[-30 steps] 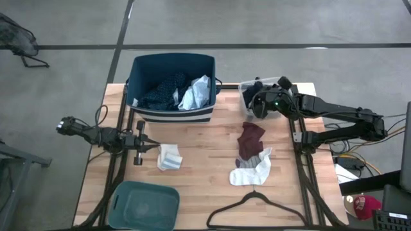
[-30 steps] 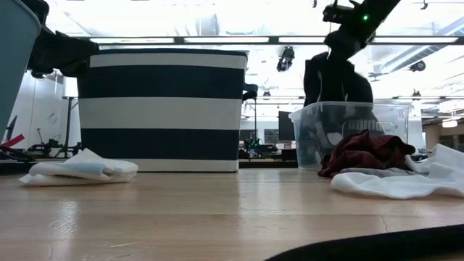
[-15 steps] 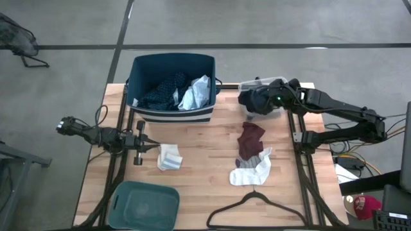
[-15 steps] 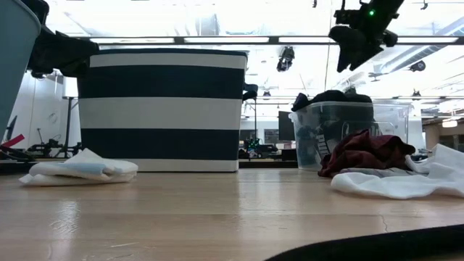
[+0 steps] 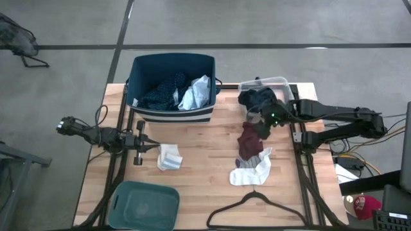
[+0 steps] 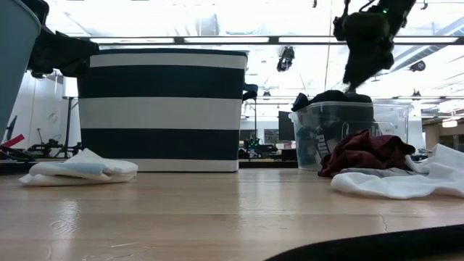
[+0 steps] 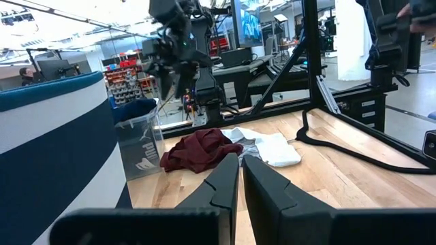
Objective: Pick & Place Cloths
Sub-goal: Put the red underwear into the transparent bin
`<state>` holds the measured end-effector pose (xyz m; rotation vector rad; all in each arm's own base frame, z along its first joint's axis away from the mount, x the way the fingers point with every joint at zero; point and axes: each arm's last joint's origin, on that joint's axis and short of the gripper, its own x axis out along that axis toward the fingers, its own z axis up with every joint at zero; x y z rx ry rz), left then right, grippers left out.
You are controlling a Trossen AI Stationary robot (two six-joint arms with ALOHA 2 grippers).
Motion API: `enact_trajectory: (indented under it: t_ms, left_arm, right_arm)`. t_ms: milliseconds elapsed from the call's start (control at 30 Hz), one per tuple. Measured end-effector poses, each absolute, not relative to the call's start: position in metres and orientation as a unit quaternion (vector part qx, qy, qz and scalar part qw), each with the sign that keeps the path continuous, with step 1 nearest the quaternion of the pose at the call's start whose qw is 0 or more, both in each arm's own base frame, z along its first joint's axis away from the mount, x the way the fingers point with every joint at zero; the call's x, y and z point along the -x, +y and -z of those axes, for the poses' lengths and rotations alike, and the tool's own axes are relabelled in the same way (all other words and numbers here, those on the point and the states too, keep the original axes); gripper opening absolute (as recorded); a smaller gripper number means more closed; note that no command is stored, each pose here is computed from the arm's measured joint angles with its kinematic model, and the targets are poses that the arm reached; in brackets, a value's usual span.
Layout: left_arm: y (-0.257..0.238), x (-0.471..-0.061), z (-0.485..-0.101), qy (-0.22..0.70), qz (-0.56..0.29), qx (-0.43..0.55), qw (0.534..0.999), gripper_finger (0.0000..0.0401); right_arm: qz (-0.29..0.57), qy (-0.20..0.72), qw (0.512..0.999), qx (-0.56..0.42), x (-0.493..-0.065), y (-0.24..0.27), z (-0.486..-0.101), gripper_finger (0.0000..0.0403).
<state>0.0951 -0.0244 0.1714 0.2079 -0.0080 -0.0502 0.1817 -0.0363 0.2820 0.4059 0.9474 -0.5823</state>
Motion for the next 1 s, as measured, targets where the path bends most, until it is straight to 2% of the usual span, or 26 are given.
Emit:
enact_trajectory:
  t_ms: [167,433,600,800,1000]
  left_arm:
    - [-0.024,-0.095,-0.171,-0.004,0.025,-0.104,0.994,0.003]
    - [-0.024,-0.095,-0.171,-0.004,0.025,-0.104,0.994,0.003]
    - [-0.024,-0.095,-0.171,-0.004,0.025,-0.104,0.994,0.003]
    - [-0.024,-0.095,-0.171,-0.003,0.025,-0.104,0.994,0.003]
    - [-0.024,-0.095,-0.171,-0.003,0.025,-0.104,0.994,0.003]
  right_arm:
    - [0.276,0.468,0.812,-0.215,-0.181,-0.023,-0.26,0.0228]
    - [0.267,0.467,0.8,-0.264,-0.182,-0.005,-0.228,0.0263]
    - [0.265,0.469,0.798,-0.27,-0.19,0.0,-0.209,0.0288]
    - [0.298,0.507,0.768,-0.254,-0.199,0.0,-0.184,0.0316]
    - [0.302,0.533,0.753,-0.24,-0.219,0.0,-0.16,0.0324]
